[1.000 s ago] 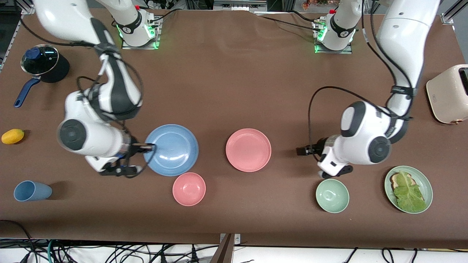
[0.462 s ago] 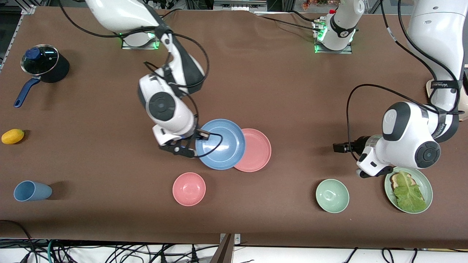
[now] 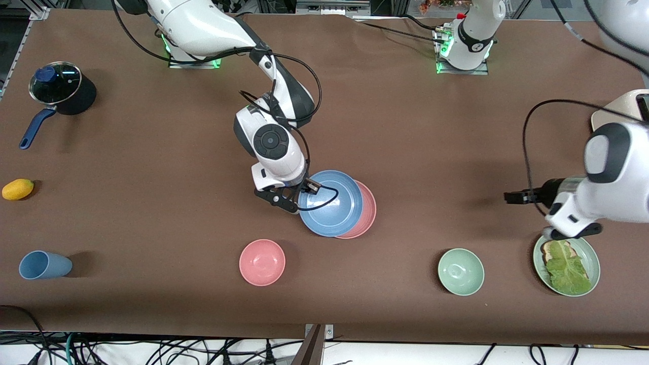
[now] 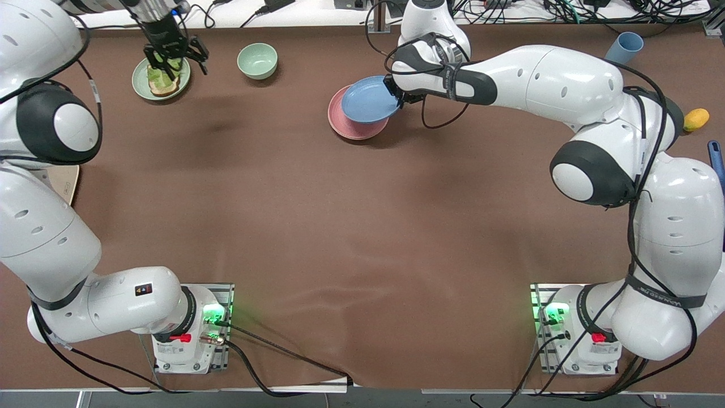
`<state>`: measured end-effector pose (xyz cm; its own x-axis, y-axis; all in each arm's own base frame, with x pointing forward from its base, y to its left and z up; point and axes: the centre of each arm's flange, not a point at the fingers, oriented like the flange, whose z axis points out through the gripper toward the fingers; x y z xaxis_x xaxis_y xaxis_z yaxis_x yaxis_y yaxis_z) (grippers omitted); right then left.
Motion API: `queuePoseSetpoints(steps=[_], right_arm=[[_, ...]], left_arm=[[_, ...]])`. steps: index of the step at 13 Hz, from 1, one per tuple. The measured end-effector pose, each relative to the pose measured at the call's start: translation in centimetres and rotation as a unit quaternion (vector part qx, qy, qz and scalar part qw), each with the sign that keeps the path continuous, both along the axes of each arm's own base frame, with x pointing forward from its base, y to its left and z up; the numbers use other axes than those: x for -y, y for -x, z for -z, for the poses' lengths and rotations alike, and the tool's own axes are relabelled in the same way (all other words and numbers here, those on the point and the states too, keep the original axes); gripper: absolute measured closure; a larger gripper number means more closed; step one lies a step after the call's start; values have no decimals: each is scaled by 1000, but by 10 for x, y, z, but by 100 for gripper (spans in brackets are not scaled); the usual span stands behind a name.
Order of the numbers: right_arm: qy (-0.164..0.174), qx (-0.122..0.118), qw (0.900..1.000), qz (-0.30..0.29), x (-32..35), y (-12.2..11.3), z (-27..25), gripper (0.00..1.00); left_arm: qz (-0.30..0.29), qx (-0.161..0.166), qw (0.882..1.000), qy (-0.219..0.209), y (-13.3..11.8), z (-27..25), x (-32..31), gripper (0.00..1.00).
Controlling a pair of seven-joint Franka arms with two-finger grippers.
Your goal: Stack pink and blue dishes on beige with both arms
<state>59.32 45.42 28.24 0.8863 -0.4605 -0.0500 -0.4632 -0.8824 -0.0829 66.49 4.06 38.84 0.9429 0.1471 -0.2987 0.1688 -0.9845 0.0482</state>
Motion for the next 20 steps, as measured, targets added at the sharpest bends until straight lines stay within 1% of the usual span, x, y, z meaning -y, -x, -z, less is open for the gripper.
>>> queuePoseSetpoints(steps=[2,4,6,8,10,11,12,13,14,15,16,17,18,20], right_arm=[[-6,7,1000,13,-14,7,12,95],[-10,11,1000,17,-23,12,23,95],[-11,11,999,28,-26,13,29,94],[-12,13,999,30,-30,16,31,91],[-13,14,999,30,-32,17,31,72],[-14,17,999,31,-31,15,29,65],[-11,19,999,33,-27,11,27,64],[1,20,999,31,-18,5,24,56],[16,22,999,16,-7,-2,18,46],[28,27,999,-12,6,-12,5,35],[39,28,998,-41,26,-25,-15,24],[46,25,996,-69,50,-37,-35,15],[48,23,994,-96,79,-50,-55,15],[50,13,988,-146,150,-75,-94,1]], left_arm=[[8,17,1000,-11,10,-40,-14,0],[8,39,999,-32,18,-76,-22,0],[22,63,997,-40,26,-110,-6,0],[44,88,994,-44,40,-144,24,0],[52,107,992,-47,55,-172,35,0],[60,110,991,-48,63,-179,35,0],[71,108,990,-48,72,-181,32,0],[78,104,990,-47,80,-181,28,0],[81,100,991,-47,86,-179,27,0],[82,96,991,-46,89,-176,27,0],[82,94,991,-46,89,-174,26,0],[82,94,991,-45,88,-173,25,0],[82,95,991,-45,88,-173,24,0],[80,100,991,-46,88,-177,21,0]])
